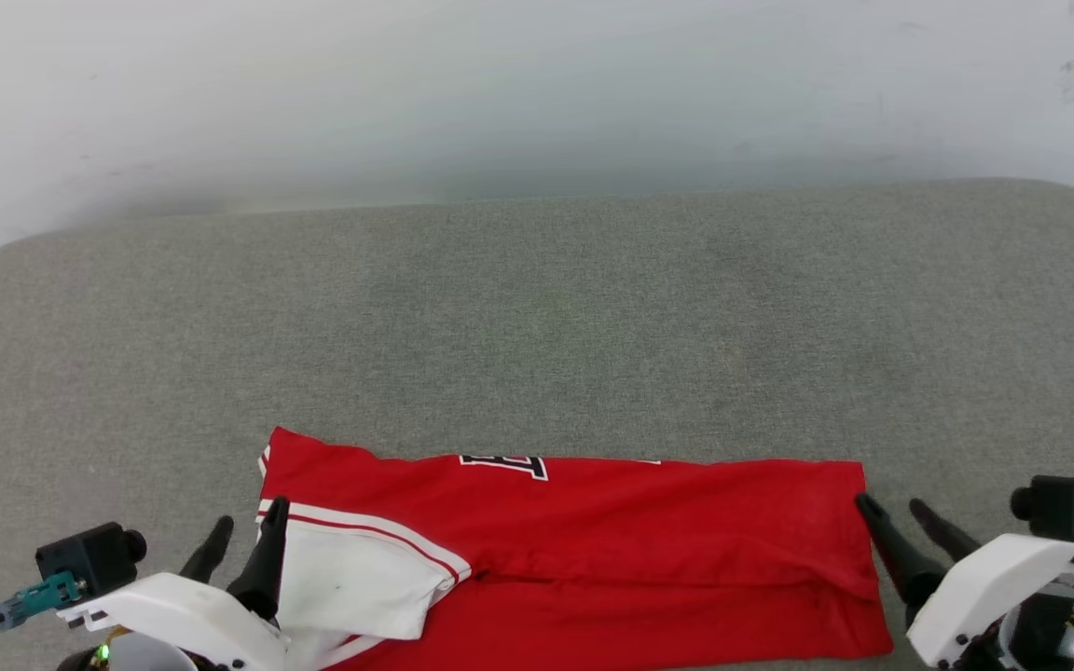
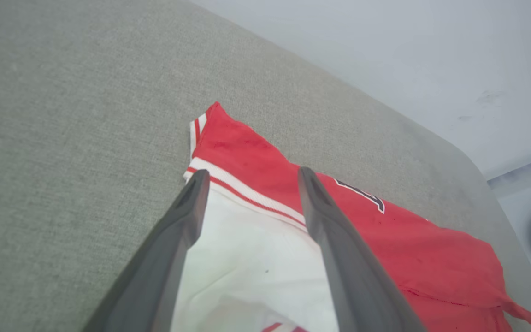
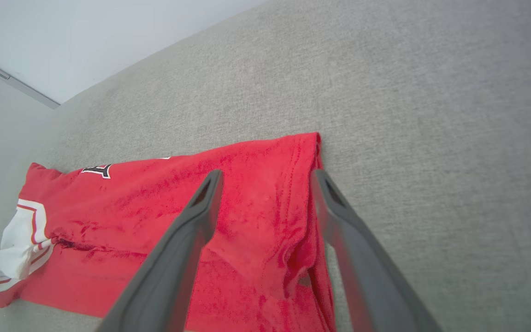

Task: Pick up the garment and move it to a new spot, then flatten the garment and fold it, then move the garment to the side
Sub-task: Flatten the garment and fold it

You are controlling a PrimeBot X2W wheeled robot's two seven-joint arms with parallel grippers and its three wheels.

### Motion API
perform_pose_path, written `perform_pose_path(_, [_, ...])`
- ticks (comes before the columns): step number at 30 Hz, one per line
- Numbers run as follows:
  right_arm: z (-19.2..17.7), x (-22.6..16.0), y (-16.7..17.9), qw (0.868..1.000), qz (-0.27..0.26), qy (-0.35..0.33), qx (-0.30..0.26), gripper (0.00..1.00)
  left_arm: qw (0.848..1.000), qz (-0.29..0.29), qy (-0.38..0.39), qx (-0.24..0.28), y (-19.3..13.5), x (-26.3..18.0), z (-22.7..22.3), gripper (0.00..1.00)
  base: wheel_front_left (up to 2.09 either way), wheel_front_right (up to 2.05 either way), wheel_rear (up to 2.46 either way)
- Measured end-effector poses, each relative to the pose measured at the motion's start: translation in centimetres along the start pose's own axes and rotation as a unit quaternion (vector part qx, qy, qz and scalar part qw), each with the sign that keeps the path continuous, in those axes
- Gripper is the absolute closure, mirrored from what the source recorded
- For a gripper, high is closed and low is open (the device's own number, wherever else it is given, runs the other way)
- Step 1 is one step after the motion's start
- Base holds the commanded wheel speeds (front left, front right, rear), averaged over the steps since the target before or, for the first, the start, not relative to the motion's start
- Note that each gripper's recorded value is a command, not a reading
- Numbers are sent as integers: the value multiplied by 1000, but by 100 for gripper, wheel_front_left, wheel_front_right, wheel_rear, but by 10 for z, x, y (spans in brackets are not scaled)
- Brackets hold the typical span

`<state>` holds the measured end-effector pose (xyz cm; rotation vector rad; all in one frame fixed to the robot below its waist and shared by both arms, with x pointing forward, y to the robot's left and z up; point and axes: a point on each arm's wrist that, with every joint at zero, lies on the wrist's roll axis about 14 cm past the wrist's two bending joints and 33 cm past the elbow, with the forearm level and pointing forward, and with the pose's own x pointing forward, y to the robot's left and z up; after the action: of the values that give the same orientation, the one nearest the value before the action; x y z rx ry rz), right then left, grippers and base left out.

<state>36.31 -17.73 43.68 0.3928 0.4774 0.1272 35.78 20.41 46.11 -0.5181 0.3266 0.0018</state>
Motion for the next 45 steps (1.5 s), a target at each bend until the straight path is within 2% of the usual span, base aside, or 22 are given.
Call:
perform_pose_path(4, [24,-8,-13,1000,-19,-18,-17,0,996,-9,-76,52,-13,1,35,0,0,0,0])
perform_pose_path(8, [45,-14,-31,998,-43,-20,-39,0,983,-8,-146,114,-24,-4,61,0,0,0,0])
perform_pose_path(13, [36,-14,-48,994,-67,46,-71,0,964,-21,-212,161,-41,-13,83,0,0,0,0])
perform_pose_path(19, [-3,1,-38,989,-46,128,-64,0,958,-33,-228,172,-52,-17,84,0,0,0,0])
perform_pose_path(26, [-48,27,-14,977,-7,208,-42,0,960,-39,-223,166,-57,-11,79,0,0,0,0])
perform_pose_path(31, [-61,33,-10,969,2,240,-50,0,961,-37,-218,166,-56,-10,76,0,0,0,0])
perform_pose_path(32, [-61,34,-10,969,3,242,-49,33,961,-37,-217,166,-55,-10,76,0,0,0,0])
perform_pose_path(33, [-61,34,-8,969,5,242,-48,73,961,-37,-217,166,-55,-10,75,0,0,0,0])
perform_pose_path(34, [-61,34,-8,969,7,242,-50,100,961,-36,-217,166,-55,-10,75,0,0,0,0])
perform_pose_path(37, [-61,32,-3,969,14,242,-49,100,961,-37,-218,167,-56,-11,76,0,0,0,0])
perform_pose_path(45, [-23,16,-7,980,10,182,-75,100,961,-36,-219,168,-56,-25,74,0,0,0,0])
